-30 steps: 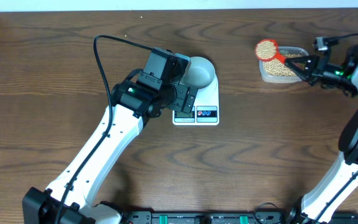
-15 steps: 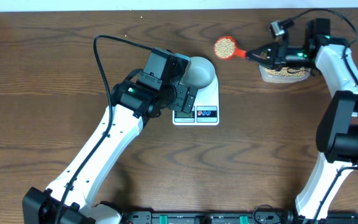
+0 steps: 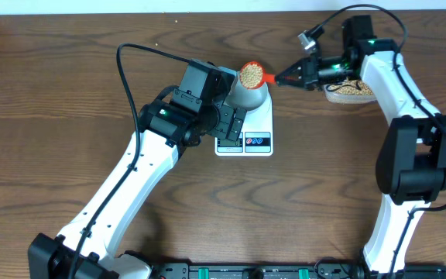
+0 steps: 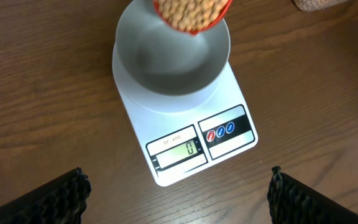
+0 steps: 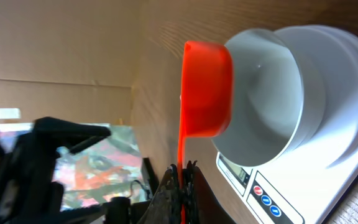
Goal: Scoop item into bowl and weigh 50g on scale
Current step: 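Carry filled red scoop left with right gripper over grey bowl, then tilt red scoop with right gripper to pour beans into bowl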
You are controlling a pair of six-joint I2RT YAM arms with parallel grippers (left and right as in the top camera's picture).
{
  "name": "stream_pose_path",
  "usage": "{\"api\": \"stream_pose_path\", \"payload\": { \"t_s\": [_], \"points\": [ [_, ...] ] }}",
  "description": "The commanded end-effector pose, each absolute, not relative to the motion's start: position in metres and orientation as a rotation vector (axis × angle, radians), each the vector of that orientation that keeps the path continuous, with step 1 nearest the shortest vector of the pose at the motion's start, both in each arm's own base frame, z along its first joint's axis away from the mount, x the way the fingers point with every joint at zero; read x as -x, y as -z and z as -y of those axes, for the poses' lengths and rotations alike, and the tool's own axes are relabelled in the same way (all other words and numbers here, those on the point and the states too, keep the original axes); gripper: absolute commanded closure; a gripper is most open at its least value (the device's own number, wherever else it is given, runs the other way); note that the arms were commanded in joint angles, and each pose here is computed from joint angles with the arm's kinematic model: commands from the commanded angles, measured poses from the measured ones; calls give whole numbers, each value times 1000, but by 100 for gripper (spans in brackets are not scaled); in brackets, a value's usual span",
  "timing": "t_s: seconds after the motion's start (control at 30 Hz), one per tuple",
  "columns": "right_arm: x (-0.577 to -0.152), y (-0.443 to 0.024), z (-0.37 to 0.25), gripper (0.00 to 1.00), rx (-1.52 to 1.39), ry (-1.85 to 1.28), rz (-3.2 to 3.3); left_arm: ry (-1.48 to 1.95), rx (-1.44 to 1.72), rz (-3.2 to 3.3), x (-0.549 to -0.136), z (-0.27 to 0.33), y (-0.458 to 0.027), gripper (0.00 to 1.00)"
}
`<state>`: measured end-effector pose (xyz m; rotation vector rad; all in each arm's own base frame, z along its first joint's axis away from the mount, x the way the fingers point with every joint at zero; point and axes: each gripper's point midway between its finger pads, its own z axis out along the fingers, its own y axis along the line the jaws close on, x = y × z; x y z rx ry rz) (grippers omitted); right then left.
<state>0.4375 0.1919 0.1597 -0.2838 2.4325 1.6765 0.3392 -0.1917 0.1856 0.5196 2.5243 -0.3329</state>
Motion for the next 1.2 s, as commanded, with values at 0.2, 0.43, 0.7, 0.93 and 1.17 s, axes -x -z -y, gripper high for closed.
{"api": "stream_pose_path", "payload": {
  "t_s": [0.2,0.43,0.7,0.93,1.17],
  "points": [
    [-438,-143,-210,99,339,-1490,-2545,337,-513,-2516,-338,190,-190,6],
    [-442,-141,-213,99,364,-1382,-2578,337,-513,-2516,-338,190,-190,6],
    [-445,-147,-215,99,412,-1140,-2644,337,-513,-2516,-338,190,-190,6],
    [-445,-155,-216,99,449,-974,-2652,337,-514,-2516,-338,190,-190,6],
    [-444,-157,-217,99,453,-970,-2650,337,-513,-2516,-338,190,-190,6]
  ]
}}
